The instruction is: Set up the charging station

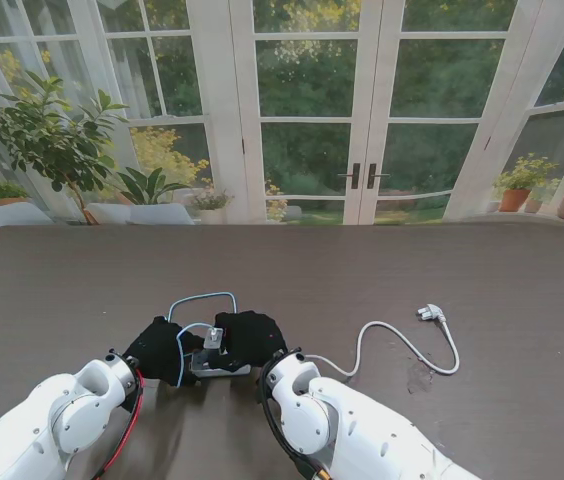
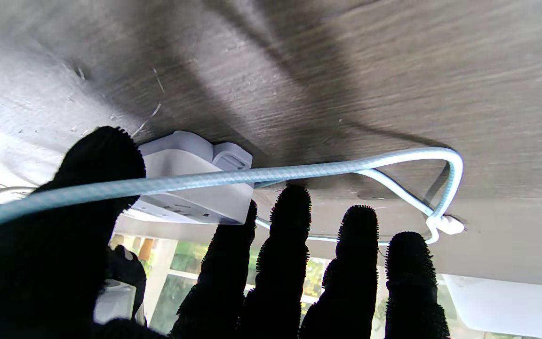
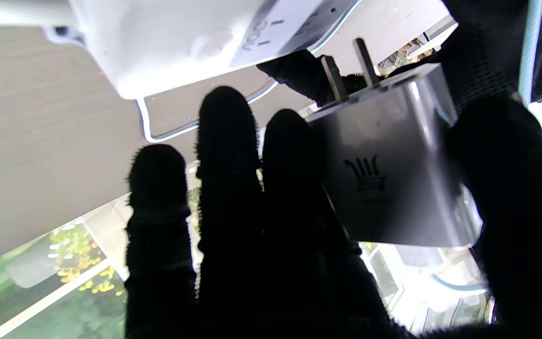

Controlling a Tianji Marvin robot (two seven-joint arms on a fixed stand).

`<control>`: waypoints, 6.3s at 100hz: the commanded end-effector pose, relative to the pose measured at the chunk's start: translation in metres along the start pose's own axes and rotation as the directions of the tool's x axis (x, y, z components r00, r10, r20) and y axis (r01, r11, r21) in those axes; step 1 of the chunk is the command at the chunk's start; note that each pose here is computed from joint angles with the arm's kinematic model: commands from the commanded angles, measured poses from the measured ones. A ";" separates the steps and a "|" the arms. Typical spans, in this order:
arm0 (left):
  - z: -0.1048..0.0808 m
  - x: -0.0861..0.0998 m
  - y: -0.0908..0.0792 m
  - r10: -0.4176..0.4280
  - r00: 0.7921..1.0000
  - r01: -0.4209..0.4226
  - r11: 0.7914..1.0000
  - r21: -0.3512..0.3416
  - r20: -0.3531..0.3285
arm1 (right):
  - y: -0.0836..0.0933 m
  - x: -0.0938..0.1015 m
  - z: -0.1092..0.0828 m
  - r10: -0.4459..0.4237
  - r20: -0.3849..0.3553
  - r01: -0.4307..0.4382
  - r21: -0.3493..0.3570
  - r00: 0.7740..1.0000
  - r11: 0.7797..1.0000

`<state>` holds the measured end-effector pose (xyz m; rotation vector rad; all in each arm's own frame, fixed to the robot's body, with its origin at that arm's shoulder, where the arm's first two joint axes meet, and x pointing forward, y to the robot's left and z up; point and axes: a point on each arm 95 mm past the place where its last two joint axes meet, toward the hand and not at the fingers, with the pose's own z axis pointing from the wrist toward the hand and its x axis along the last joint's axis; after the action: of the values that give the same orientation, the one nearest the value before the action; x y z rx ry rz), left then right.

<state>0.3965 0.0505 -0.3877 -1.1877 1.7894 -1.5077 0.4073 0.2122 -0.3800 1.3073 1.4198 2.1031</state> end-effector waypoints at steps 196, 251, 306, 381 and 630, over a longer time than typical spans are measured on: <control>0.003 0.001 0.018 0.013 0.999 -0.012 0.999 0.036 -0.035 | -0.017 -0.016 0.015 -0.193 -0.090 0.190 -0.043 0.977 0.981; 0.001 0.001 0.017 0.015 0.999 -0.014 0.999 0.034 -0.033 | -0.017 -0.024 0.011 -0.199 -0.080 0.200 0.007 0.977 0.980; 0.002 -0.001 0.016 0.017 0.999 -0.015 0.999 0.037 -0.044 | -0.019 -0.014 0.012 -0.240 -0.121 0.245 0.028 0.963 0.969; 0.000 -0.002 0.015 0.017 0.999 -0.015 0.999 0.040 -0.043 | -0.024 -0.025 0.008 -0.219 -0.060 0.224 0.119 0.974 0.967; 0.002 0.000 0.013 -0.003 0.998 0.004 1.000 0.029 -0.056 | 0.027 -0.027 -0.013 -0.383 0.033 0.376 0.130 0.923 0.917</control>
<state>0.4002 0.0497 -0.3918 -1.1219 1.7573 -1.6050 0.4192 0.1818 -0.3695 1.0147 1.6168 1.7674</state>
